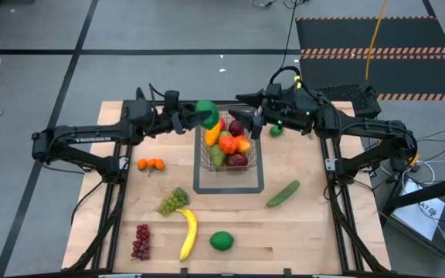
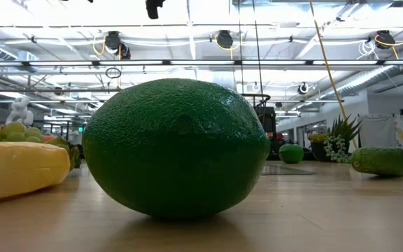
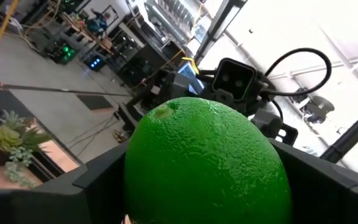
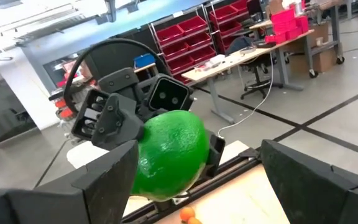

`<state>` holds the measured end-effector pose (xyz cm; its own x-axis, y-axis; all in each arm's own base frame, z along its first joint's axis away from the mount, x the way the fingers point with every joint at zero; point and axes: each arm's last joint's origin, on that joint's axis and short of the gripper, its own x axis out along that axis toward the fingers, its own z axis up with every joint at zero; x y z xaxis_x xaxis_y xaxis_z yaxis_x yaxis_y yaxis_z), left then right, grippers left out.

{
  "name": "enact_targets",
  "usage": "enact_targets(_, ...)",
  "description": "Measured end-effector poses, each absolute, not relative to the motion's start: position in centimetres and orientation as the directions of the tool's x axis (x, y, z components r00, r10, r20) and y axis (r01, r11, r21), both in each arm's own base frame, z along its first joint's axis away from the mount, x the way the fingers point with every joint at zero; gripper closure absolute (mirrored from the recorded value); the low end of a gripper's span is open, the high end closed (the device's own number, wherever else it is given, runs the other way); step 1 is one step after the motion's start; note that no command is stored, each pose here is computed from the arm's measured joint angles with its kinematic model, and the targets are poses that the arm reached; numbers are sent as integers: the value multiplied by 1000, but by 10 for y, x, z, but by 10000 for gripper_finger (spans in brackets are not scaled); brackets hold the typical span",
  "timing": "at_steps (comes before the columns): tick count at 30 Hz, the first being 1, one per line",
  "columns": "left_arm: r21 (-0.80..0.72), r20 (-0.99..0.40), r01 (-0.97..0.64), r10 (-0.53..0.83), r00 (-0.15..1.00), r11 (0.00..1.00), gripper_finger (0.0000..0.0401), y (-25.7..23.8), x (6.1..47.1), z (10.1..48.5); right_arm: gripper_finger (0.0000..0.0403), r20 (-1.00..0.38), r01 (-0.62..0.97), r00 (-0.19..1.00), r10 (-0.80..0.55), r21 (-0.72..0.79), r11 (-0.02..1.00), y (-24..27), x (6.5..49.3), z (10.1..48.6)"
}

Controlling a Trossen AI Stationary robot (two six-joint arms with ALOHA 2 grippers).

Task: Build produce basket
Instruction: Put the top left green lime into the gold wire basket

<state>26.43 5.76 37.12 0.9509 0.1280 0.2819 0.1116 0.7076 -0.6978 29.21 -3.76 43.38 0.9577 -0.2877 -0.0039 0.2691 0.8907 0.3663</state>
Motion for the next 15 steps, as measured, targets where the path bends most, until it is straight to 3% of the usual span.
enact_targets(15,-674,278,38,205,939,738,64,73,261,371,69,-65,291,956,-287,360,886,-38,297,409)
